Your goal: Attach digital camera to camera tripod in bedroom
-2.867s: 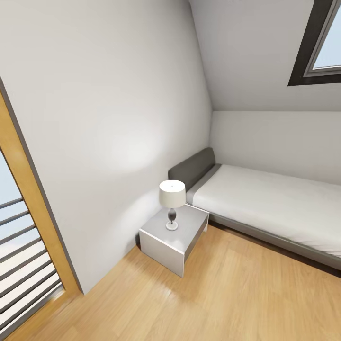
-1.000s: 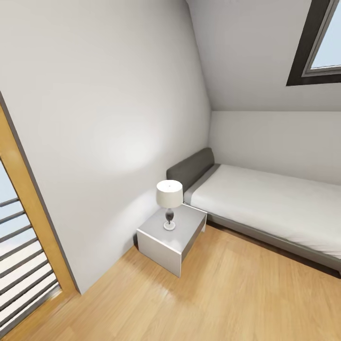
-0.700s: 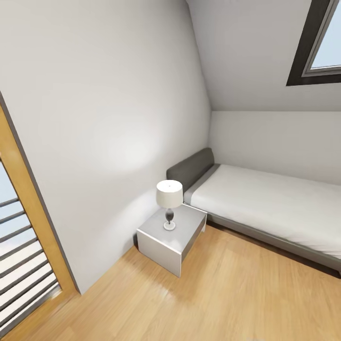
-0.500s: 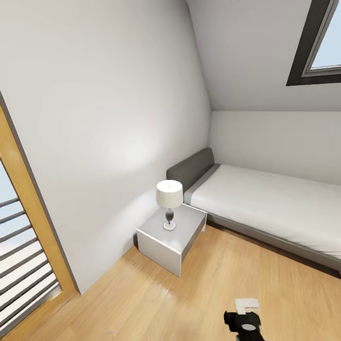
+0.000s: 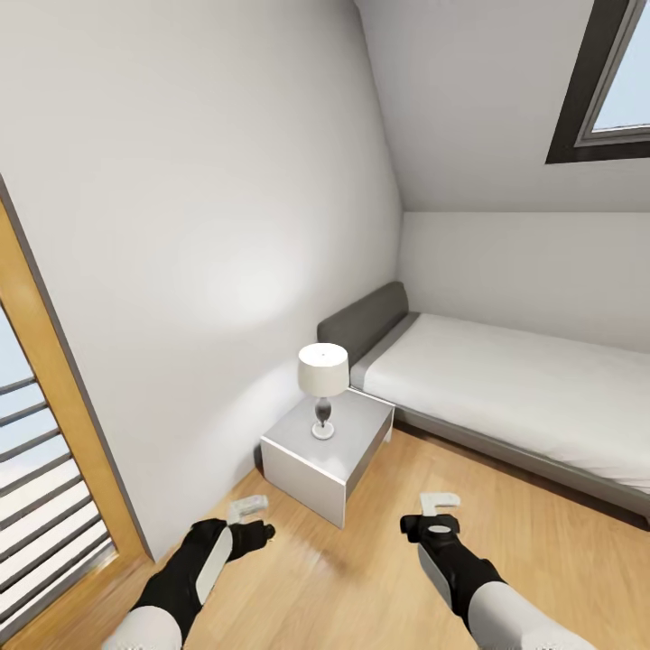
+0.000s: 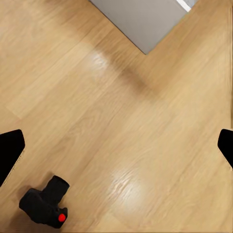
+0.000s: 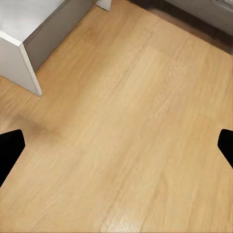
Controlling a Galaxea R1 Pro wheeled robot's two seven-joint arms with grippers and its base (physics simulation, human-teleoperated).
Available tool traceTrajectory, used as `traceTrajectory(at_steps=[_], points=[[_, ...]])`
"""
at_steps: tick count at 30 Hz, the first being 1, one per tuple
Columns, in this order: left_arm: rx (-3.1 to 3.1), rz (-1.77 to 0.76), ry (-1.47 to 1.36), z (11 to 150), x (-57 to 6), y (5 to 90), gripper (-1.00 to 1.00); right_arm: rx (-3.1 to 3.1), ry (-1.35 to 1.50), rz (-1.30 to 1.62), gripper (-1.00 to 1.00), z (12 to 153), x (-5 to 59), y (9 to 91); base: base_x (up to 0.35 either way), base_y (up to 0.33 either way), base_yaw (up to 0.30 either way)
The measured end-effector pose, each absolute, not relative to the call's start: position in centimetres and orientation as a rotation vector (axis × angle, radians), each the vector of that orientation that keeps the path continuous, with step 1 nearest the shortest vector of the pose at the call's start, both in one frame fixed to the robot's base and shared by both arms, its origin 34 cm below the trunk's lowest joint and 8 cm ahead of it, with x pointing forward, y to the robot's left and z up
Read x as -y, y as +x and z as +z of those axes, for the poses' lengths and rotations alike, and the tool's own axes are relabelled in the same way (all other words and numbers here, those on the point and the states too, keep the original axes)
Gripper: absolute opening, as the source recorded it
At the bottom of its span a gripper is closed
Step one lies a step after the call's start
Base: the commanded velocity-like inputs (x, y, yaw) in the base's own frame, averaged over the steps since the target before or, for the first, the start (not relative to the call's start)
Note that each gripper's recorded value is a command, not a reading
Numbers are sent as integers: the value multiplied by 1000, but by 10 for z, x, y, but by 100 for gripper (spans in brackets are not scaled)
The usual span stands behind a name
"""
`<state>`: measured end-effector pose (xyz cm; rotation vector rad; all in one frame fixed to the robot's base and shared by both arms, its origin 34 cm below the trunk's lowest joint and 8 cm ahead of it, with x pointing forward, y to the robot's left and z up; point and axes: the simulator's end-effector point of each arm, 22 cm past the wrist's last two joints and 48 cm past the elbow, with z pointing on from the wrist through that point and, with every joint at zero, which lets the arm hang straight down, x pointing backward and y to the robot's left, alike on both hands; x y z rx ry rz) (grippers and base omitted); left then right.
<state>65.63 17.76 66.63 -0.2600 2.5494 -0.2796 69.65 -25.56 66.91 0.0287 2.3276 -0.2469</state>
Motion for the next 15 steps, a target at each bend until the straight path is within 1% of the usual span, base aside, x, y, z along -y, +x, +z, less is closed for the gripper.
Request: traceTrajectory(at_steps=[4, 9, 15], points=[[-2527, -285, -263, 676, -173, 664, 100, -2338, 18, -255, 100, 669, 257, 696, 0, 0, 0], [-2514, -304, -262, 684, -153, 667, 100, -2356, 14, -264, 100, 670, 258, 696, 0, 0, 0], [-2516, -266, -279, 686, -149, 667, 100, -2332, 26, -257, 100, 686, 257, 708, 0, 0, 0]])
